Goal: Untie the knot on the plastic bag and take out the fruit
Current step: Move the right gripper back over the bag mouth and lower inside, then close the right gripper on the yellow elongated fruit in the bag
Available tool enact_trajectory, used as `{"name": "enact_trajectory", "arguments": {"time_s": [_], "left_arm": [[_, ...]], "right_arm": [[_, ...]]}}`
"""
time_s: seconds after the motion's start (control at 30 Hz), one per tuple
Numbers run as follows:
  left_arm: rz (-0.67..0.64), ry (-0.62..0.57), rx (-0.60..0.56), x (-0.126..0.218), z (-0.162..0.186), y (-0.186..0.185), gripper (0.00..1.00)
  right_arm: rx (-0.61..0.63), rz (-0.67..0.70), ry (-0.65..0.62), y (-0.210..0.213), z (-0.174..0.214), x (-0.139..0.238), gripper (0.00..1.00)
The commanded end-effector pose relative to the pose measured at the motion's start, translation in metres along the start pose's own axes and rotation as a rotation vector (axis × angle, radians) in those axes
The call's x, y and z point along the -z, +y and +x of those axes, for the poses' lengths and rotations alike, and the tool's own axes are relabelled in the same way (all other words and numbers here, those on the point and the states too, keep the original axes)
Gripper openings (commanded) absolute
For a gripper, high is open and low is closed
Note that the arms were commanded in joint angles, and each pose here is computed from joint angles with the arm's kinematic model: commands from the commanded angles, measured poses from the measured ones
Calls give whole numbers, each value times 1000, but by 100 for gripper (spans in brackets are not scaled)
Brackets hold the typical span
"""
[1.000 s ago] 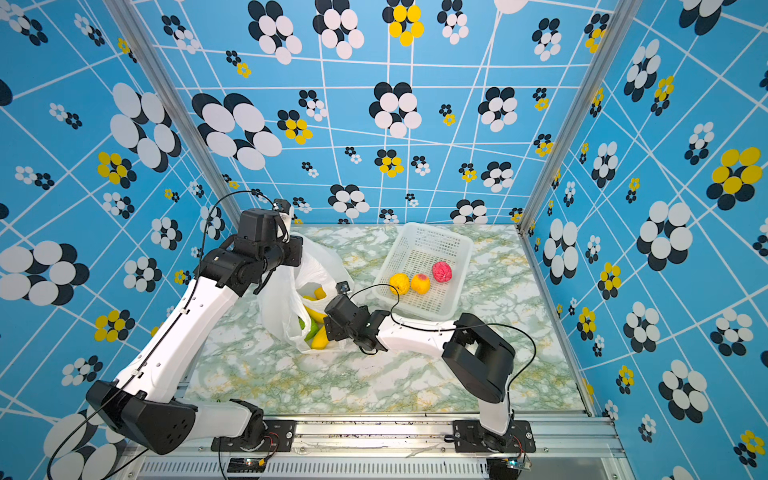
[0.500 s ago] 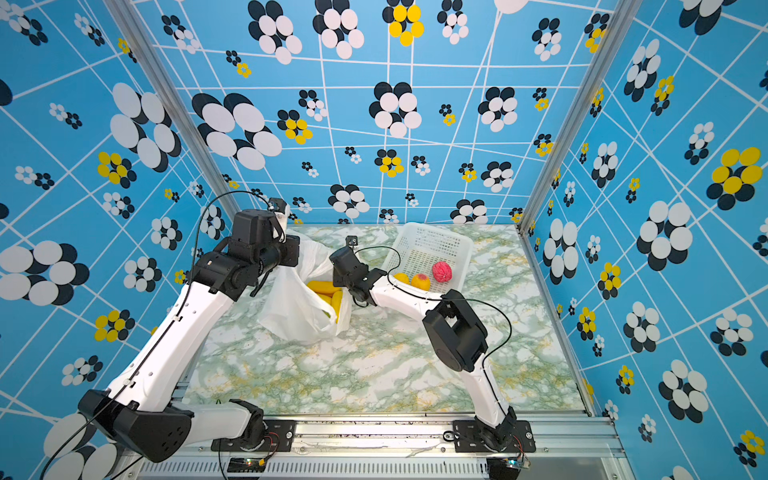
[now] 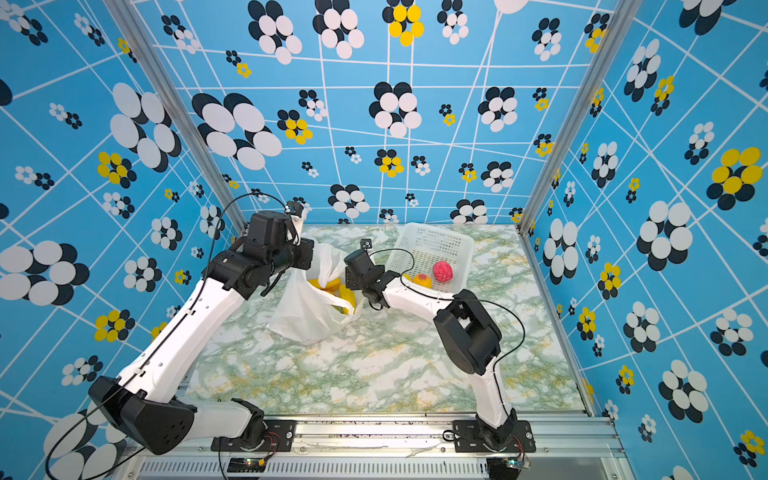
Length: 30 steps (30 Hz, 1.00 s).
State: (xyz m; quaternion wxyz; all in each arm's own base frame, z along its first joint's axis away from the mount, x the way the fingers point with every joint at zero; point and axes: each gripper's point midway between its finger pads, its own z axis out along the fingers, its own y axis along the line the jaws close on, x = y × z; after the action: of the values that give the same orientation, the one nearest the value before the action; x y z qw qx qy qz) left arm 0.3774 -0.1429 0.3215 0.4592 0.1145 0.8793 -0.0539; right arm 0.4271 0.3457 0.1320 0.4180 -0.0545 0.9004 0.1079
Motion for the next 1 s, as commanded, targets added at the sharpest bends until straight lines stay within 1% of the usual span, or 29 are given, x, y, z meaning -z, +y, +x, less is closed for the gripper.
{"name": "enact_trajectory", "arguments": {"time_s": [0.0, 0.07, 0.13, 0.23, 0.37, 0.4, 0.47, 0.57, 0.63, 0.7, 0.77, 0.87, 0.97], "left_arm": [[40, 38, -12, -9, 9, -14, 0], [41, 65, -24, -14, 13, -17, 0], [44, 86, -27, -18, 15, -19, 0], [46, 109, -31, -22, 17, -20, 0], [34, 109, -38, -20, 17, -17, 0], [28, 105, -39, -19, 16, -16, 0], [22, 101, -41, -17, 15, -15, 0], [34, 100, -40, -15, 14, -17, 0], [43, 103, -38, -16, 15, -19, 0], [48, 106, -37, -16, 15, -19, 0], [57, 104, -31, -14, 13, -20, 0], [65, 95, -27, -10, 11, -20, 0], [57, 87, -29, -8, 11, -19, 0]], "right_arm": [[-2, 47, 35, -19, 5, 28, 80], [2, -5, 58, -17, 15, 39, 75], [12, -39, 49, -13, 20, 50, 70], [35, -107, 74, 3, 24, 62, 57], [47, -135, 143, 19, 52, 52, 39], [47, -139, 160, 23, 57, 47, 36], [67, -145, 182, 31, 64, 39, 33], [106, -135, 184, 37, 62, 31, 30], [131, -133, 169, 40, 57, 29, 30], [165, -146, 166, 45, 56, 26, 33], [189, -133, 189, 46, 60, 19, 33], [216, -125, 214, 49, 67, 12, 42], [229, -100, 194, 45, 57, 16, 44]]}}
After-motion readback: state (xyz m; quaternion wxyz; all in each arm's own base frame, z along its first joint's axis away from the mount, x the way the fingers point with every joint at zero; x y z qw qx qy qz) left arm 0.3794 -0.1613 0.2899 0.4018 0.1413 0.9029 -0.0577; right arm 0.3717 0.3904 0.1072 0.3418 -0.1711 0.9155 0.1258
